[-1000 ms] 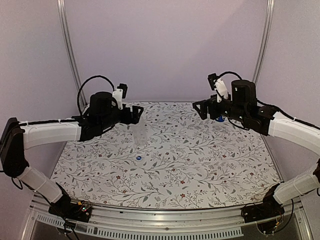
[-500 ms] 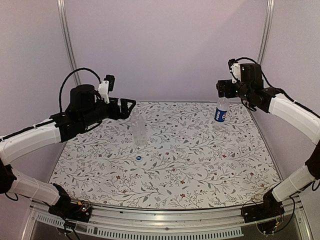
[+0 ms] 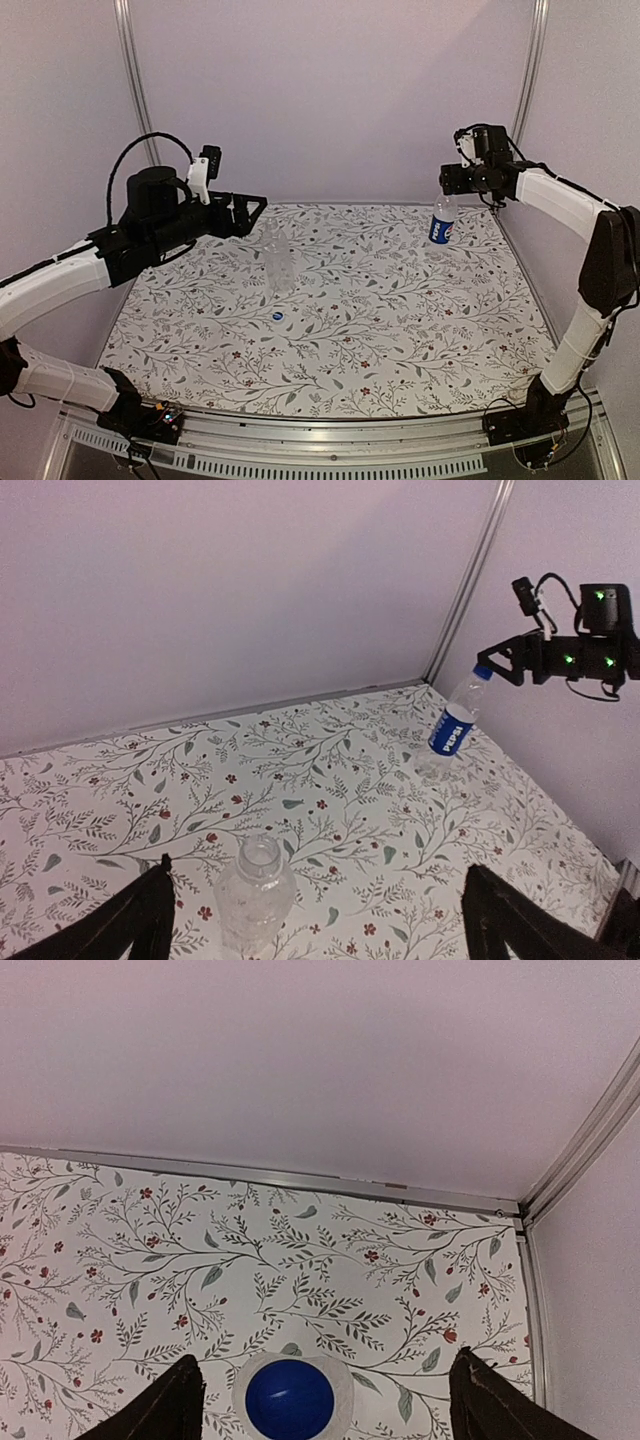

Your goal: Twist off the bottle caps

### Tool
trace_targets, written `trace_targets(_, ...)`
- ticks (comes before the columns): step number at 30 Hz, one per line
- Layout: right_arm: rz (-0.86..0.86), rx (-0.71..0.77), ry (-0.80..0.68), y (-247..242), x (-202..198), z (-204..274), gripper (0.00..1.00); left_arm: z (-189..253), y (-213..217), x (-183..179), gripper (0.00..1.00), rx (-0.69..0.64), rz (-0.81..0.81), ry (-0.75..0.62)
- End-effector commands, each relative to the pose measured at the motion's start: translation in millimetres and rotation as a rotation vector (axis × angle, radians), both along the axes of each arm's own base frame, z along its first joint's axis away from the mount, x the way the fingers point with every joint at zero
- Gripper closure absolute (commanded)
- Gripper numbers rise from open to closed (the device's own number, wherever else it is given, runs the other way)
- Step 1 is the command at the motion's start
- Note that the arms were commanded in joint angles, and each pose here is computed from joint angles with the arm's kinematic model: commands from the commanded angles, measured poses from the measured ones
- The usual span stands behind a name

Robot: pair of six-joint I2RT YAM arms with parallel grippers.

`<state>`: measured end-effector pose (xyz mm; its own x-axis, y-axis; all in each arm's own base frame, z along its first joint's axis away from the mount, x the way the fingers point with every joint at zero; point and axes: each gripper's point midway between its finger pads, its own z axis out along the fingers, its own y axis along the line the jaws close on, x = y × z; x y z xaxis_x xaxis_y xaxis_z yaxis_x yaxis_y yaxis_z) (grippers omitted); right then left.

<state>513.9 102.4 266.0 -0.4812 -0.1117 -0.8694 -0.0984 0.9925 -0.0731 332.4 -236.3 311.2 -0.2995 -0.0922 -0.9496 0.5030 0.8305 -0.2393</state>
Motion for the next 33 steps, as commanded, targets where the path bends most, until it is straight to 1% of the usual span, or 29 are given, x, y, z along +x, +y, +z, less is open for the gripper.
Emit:
trace_targets(1, 0.059, 0.036, 0.051, 7.6, 6.6, -14.2, 0.21, 2.2, 3.3, -2.0, 0.0, -0.01, -0.001, 0.004)
trace_targets(10, 0.087, 0.069, 0.102, 8.3, 9.2, -34.1, 0.43, 0.7, 1.2, -1.2, 0.0, -0.01, -0.009, 0.011)
trace_targets(13, 0.09, 0.069, 0.107, 7.7, 8.4, -36.2, 0.48, -0.4, 1.0, -1.4, 0.0, -0.008, -0.009, 0.012)
trace_targets(17, 0.085, 0.068, 0.11, 5.7, 9.1, -38.3, 0.52, -3.6, 1.8, -1.2, 0.0, -0.006, -0.006, 0.017)
trace_targets(23, 0.086, 0.066, 0.108, 5.6, 8.8, -37.1, 0.61, -0.6, 6.1, 0.3, 0.0, -0.007, 0.02, 0.01)
trace_targets(24, 0.089, 0.066, 0.104, 5.9, 8.3, -35.1, 0.63, -7.7, 7.7, -0.9, 0.0, 0.016, 0.023, 0.034)
trace_targets(25, 0.088, 0.064, 0.102, 4.7, 8.3, -34.2, 0.67, -9.1, 8.8, -1.1, 0.0, 0.022, 0.026, 0.04)
trace_targets(28, 0.092, 0.061, 0.091, 5.3, 6.3, -27.9, 0.85, -8.9, 11.0, -2.7, 0.0, 0.028, 0.031, 0.039)
trace_targets(29, 0.093, 0.061, 0.088, 5.2, 5.5, -26.0, 0.89, -7.8, 11.3, -3.9, 0.0, 0.026, 0.027, 0.036)
trace_targets(33, 0.138, 0.089, 0.077, 12.0, -5.3, -11.9, 0.97, -2.0, 9.8, -11.0, 0.0, 0.014, -0.004, 0.017)
